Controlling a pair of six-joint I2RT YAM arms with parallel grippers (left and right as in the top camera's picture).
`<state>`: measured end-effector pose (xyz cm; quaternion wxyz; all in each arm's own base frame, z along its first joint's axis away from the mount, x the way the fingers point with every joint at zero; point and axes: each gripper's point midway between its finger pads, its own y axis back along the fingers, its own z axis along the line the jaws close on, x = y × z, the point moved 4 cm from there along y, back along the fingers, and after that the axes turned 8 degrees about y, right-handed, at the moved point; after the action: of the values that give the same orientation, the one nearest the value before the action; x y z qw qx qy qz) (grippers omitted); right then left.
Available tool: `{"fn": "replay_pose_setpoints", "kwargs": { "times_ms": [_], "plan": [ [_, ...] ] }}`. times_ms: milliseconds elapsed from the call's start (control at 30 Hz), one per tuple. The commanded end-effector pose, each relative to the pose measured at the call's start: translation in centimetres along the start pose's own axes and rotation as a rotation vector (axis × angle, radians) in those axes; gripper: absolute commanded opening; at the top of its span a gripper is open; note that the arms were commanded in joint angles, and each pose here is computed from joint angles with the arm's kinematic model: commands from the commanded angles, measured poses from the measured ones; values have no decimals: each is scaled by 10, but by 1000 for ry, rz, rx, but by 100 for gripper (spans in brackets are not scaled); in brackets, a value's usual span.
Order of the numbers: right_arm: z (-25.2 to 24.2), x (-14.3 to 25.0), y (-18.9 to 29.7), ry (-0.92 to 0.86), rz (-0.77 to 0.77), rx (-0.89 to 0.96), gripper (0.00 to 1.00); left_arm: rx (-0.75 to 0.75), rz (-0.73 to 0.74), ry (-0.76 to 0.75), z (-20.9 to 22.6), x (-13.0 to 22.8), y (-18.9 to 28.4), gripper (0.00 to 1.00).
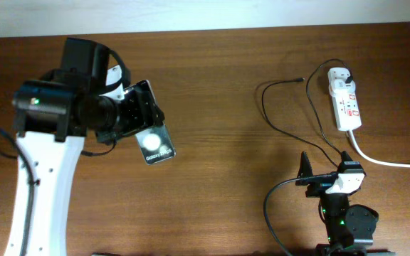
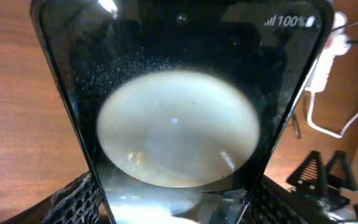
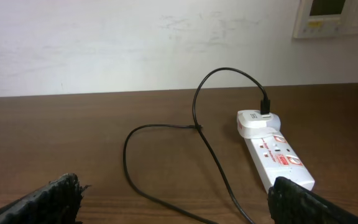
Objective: Plug charger to phone and switch on socket
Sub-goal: 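Rotate the held phone upright and move the right gripper toward it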
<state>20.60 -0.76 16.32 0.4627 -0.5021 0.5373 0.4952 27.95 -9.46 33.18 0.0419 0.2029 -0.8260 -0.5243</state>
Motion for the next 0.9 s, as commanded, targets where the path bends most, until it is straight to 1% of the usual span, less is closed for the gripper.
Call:
{"fn": "replay_pose_setpoints", "kwargs": {
  "times_ms": [0, 67, 167, 233, 267, 367, 433, 633, 867],
  "plan": [
    [-2, 3, 0, -5, 2, 11, 99, 52, 72, 23, -2, 1, -28, 61],
    [-2, 3, 0, -6, 2, 11, 99, 66, 129, 39, -3, -3, -51, 60],
    [-2, 3, 0, -5, 2, 11, 99, 60, 263, 87, -2, -10, -91, 58],
    [-2, 3, 0, -5, 2, 12, 99, 80, 345, 97, -3, -11, -114, 58],
    [-2, 3, 0, -5, 2, 11, 99, 103, 393, 104, -5, -11, -124, 58],
    [-2, 3, 0, -5, 2, 11, 99, 238, 526, 109, -18, -6, -139, 58],
    [-2, 3, 0, -6, 2, 11, 99, 308, 574, 123, -25, -4, -139, 57],
    [-2, 3, 0, -5, 2, 11, 99, 493, 693, 195, -39, 3, -116, 57],
    [-2, 3, 0, -5, 2, 11, 99, 517, 678, 186, -37, -2, -114, 57]
  ]
}}
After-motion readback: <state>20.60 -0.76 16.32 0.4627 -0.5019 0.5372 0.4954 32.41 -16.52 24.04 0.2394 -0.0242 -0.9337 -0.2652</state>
